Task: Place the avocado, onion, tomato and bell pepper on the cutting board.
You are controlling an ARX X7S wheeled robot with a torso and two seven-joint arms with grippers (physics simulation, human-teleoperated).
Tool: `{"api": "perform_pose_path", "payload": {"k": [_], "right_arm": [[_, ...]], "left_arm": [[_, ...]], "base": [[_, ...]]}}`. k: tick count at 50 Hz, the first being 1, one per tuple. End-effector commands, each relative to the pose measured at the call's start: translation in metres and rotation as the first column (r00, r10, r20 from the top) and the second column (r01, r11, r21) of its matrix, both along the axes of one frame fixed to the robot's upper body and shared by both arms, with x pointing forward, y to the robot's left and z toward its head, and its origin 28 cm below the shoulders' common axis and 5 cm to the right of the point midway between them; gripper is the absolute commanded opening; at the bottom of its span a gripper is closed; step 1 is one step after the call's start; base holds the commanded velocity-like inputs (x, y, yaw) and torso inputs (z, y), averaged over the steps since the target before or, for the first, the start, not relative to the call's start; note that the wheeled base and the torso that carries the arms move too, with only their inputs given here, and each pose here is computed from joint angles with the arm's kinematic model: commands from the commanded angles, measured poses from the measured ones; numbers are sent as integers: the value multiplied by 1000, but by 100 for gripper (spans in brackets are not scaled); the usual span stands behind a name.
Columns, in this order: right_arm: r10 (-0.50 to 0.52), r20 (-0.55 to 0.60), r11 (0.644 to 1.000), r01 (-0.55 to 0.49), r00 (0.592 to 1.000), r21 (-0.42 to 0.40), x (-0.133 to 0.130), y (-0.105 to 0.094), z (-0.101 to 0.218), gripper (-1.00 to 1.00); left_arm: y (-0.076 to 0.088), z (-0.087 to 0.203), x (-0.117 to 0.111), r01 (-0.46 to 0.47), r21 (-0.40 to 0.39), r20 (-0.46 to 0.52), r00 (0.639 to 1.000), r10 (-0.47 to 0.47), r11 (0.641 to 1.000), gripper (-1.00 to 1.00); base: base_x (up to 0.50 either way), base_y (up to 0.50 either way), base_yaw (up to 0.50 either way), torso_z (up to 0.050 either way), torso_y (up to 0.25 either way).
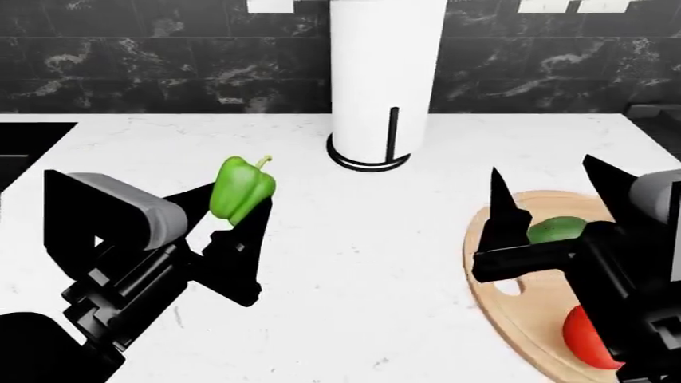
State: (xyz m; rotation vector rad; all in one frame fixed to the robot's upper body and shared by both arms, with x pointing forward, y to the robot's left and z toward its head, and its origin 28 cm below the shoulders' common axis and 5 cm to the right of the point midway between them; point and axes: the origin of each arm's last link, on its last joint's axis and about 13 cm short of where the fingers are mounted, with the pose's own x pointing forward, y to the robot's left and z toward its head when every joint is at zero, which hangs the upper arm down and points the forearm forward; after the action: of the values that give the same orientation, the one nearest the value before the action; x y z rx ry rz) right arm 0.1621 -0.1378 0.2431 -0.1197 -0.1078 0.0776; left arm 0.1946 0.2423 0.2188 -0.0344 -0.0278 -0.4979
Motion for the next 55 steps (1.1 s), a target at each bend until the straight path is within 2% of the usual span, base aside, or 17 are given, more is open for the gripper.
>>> {"api": "perform_pose_path", "payload": {"k": [1, 55], "right_arm": [[-6, 5, 1000, 6, 1000, 2, -3, -1, 2, 100], [2, 11, 1000, -2, 1000, 8, -5, -3, 0, 100]], "left_arm": [[0, 5, -1, -2, -13, 16, 1000, 2, 1000, -100], [-5, 12, -8, 27, 7, 26, 999, -28, 1000, -100]], "base": [[0, -500, 0, 0, 0], [-1, -500, 0, 0, 0]]}}
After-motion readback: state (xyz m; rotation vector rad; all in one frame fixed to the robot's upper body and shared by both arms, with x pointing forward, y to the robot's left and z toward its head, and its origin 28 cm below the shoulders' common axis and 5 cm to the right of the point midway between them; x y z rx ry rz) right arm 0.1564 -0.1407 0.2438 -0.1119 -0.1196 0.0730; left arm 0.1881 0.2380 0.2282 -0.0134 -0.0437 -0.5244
